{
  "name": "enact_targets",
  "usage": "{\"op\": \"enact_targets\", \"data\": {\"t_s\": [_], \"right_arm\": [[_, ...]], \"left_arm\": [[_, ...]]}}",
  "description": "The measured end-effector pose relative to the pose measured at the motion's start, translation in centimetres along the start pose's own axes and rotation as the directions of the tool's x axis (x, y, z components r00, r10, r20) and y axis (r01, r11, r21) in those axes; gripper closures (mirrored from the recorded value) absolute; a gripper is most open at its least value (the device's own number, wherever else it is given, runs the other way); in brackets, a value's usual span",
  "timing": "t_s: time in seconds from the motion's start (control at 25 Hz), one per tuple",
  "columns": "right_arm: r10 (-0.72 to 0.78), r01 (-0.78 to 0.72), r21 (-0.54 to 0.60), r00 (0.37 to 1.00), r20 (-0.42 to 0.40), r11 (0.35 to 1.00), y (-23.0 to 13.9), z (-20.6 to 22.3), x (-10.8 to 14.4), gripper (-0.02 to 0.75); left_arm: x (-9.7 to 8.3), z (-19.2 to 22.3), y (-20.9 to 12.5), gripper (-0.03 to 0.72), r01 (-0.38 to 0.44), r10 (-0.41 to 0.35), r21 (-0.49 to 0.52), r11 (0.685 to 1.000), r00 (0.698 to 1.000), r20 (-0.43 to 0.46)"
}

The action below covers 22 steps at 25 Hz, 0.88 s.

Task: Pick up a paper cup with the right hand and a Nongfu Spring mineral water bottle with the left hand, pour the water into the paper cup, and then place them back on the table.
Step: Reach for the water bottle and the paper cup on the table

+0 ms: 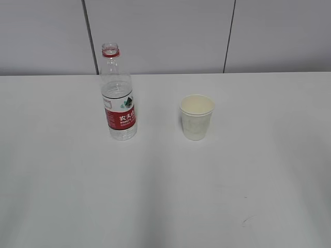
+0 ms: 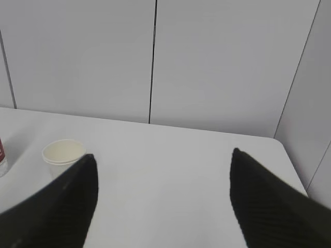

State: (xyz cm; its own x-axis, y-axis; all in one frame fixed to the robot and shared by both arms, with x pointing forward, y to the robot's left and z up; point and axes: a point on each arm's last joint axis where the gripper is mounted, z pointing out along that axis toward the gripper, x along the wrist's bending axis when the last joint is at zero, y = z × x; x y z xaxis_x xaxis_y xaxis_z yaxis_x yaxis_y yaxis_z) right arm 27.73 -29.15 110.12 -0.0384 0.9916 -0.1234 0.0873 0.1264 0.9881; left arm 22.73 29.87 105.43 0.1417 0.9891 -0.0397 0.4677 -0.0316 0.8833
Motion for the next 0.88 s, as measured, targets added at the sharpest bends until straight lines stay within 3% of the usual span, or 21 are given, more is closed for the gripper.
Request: {"op": "enact_targets", "data": {"t_s": [0.44, 0.88], "right_arm": [[0.009, -0.008, -0.040, 1.000, 0.029, 0.999, 1.2, 3.6, -0.8, 0.150], [0.063, -0.065, 0.043, 0.997, 0.042, 0.997, 0.6, 8.2, -1.4, 0.150]], "left_arm": [[0.0, 0.0, 0.0, 0.120, -0.001, 0.001, 0.000, 1.000, 1.000, -0.003], [0.0, 0.0, 0.0, 0.123, -0.001, 0.001, 0.000, 1.000, 1.000, -0.003]]}}
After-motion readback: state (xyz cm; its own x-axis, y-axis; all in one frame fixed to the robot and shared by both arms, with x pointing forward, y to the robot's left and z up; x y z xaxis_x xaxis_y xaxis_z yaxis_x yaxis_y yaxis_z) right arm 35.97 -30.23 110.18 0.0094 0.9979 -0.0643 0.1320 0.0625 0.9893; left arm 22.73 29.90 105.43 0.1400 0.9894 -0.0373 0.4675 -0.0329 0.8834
